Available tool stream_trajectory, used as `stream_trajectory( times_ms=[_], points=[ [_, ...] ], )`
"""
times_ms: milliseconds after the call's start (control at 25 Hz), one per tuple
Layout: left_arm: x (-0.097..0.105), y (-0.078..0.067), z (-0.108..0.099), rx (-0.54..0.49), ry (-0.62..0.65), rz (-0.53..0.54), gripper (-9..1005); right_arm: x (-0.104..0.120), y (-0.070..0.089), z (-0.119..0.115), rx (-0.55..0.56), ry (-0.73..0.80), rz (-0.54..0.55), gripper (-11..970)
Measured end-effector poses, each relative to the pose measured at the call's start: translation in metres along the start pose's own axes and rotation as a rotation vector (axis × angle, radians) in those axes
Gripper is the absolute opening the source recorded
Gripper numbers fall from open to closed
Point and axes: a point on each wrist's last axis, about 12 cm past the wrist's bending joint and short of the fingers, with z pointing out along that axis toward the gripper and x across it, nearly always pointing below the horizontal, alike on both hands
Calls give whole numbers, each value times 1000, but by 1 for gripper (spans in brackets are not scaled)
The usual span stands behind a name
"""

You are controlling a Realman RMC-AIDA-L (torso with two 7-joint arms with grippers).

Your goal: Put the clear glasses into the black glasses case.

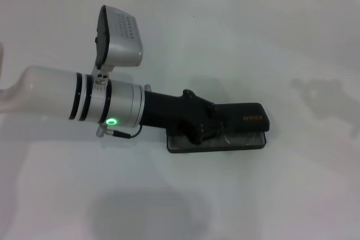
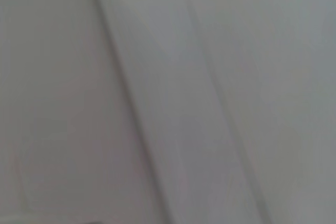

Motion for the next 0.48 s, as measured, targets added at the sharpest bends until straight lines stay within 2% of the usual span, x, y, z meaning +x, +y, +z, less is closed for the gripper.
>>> stream_trajectory(
  times_ms=[200,480],
  points=[
    [5,-4,1,23,0,-9,197,7,1,34,-109,48,-23,16],
    [20,-13,-1,37,-17,-25,194,8,2,49,-152,62,-18,54]
  ],
)
